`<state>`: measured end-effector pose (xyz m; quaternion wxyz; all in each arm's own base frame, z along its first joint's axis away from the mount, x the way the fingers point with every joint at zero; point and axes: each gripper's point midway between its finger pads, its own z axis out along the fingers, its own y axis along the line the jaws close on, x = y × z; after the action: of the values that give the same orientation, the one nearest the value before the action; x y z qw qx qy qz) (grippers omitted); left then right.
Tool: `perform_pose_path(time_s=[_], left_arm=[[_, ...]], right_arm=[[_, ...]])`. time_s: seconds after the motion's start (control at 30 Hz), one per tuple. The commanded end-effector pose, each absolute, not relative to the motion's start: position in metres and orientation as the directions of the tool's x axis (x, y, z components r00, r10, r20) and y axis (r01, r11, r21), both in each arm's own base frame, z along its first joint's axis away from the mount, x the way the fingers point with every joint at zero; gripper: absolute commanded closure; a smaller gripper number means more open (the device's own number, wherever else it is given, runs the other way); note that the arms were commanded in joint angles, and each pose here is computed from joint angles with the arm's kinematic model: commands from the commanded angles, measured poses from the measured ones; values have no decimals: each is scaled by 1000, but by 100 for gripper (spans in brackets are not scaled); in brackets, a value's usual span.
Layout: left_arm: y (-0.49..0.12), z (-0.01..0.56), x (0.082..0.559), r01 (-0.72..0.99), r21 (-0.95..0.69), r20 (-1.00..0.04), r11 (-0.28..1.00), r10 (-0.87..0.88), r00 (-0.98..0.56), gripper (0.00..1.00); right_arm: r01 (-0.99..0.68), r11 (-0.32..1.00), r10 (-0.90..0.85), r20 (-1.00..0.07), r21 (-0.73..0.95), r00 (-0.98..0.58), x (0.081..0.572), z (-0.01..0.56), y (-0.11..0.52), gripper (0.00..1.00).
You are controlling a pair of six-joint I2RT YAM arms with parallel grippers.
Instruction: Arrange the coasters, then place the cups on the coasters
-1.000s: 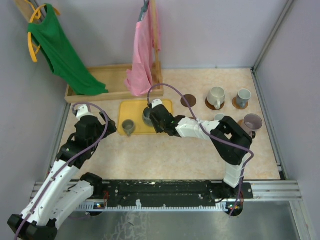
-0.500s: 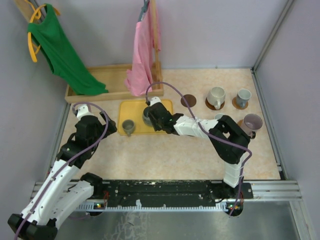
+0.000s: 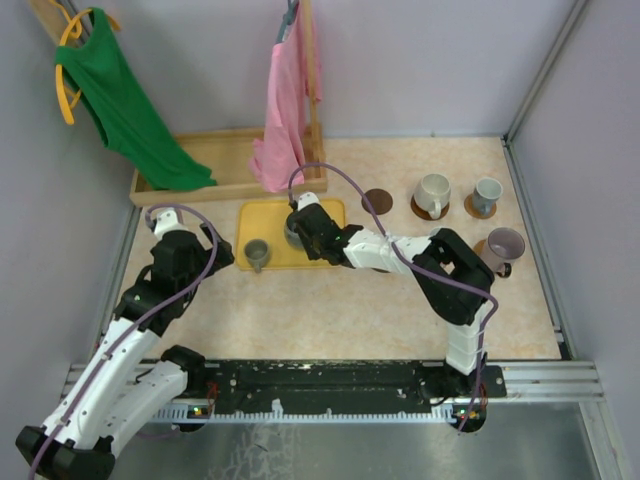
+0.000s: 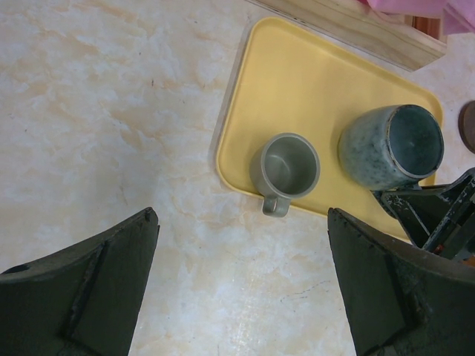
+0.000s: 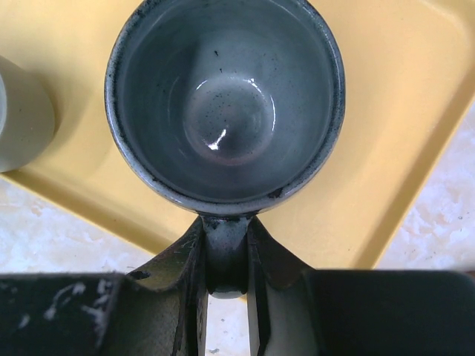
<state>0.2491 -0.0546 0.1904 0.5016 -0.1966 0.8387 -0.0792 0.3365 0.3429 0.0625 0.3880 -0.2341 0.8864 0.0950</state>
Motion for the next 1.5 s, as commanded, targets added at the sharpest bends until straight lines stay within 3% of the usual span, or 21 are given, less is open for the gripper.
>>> perform_pose_path(time_s=[0.0,0.67,1.47], left_arm=[[-54,194,255,-246,-332,-824,911,-407,-395,0],[-63,191,259,-212,-346,-816,914,-405,-413,0],[-67,195,268,-203,-322,-818,925,-380,-432,0]], right_arm=[[-465,885,-278,-790,10,-547,352,90,347,100],[-325,945,-129,-882,28,-452,352,177,288,100],[-80,997,-49,-898,-15,-438,460,153,181,100]])
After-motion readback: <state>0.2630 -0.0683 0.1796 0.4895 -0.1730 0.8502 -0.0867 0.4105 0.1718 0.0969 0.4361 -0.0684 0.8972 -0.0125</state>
